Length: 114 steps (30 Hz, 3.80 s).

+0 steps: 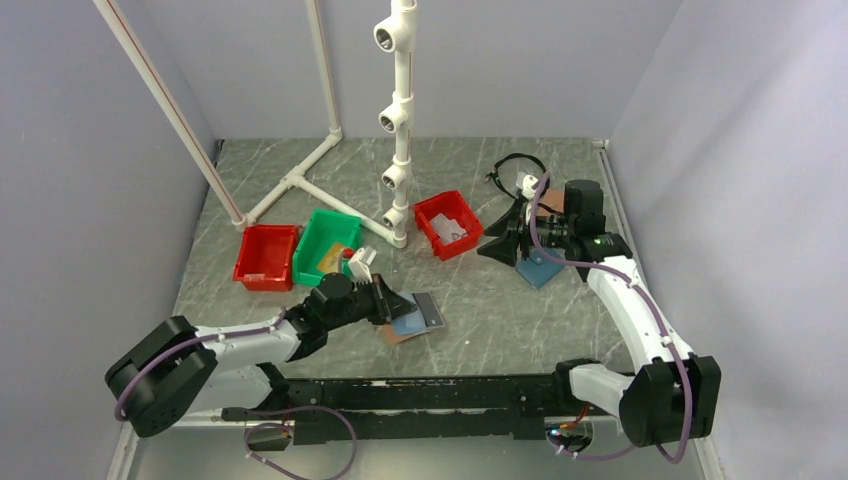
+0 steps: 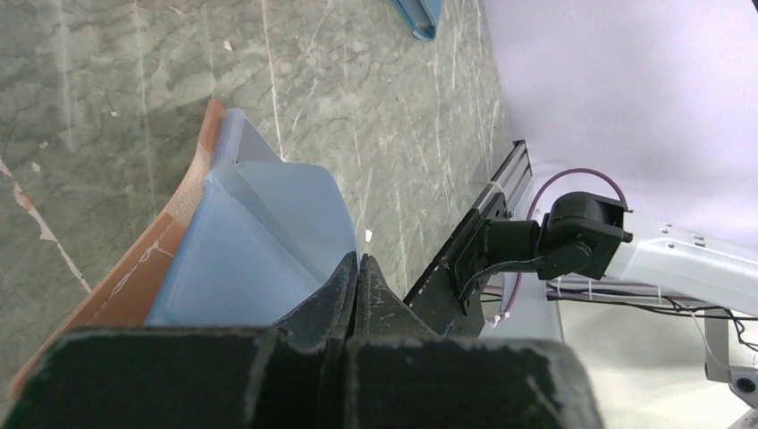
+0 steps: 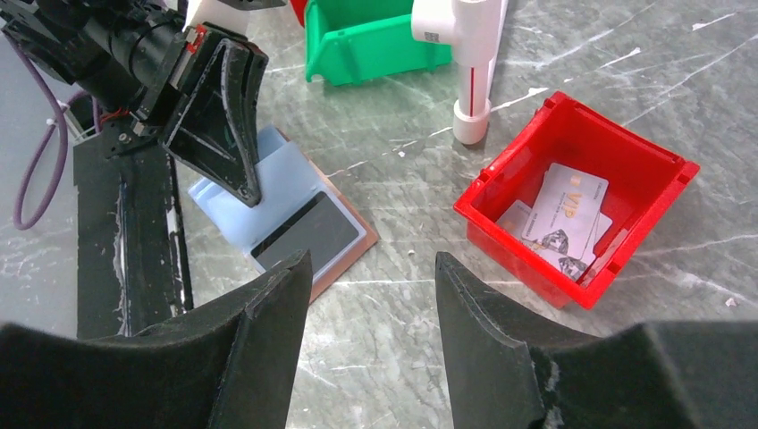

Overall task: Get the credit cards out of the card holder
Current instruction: Place the card holder at the center of the board, then reset both arms

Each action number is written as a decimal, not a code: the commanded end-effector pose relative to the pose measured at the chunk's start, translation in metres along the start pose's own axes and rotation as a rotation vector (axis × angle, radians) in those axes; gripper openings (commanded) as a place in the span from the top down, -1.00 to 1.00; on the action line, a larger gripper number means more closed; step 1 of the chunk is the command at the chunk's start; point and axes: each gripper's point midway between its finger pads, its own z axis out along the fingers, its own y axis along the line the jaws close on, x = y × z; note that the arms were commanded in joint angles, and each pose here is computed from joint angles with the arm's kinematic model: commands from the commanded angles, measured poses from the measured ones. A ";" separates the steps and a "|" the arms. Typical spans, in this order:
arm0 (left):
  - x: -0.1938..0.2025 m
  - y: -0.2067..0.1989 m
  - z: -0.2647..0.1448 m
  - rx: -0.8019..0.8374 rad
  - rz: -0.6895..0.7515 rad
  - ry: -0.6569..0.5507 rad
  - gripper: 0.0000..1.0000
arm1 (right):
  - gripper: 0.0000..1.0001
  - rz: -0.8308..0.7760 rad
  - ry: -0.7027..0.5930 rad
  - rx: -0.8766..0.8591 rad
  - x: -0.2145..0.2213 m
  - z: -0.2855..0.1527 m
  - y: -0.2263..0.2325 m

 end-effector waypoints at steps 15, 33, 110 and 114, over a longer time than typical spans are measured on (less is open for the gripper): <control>-0.012 -0.048 0.027 0.169 0.178 0.086 1.00 | -0.11 -0.046 0.028 -0.003 0.007 0.003 -0.011; 0.003 -0.004 0.043 0.028 0.163 0.140 1.00 | -0.11 -0.041 0.101 0.004 0.026 0.005 -0.022; -0.158 0.014 -0.116 -0.637 0.758 -0.004 -0.99 | -0.22 -0.170 0.233 0.029 0.069 -0.020 -0.042; -0.159 0.013 -0.118 -0.628 0.749 -0.007 -0.99 | -0.22 -0.170 0.223 0.062 0.065 -0.025 -0.046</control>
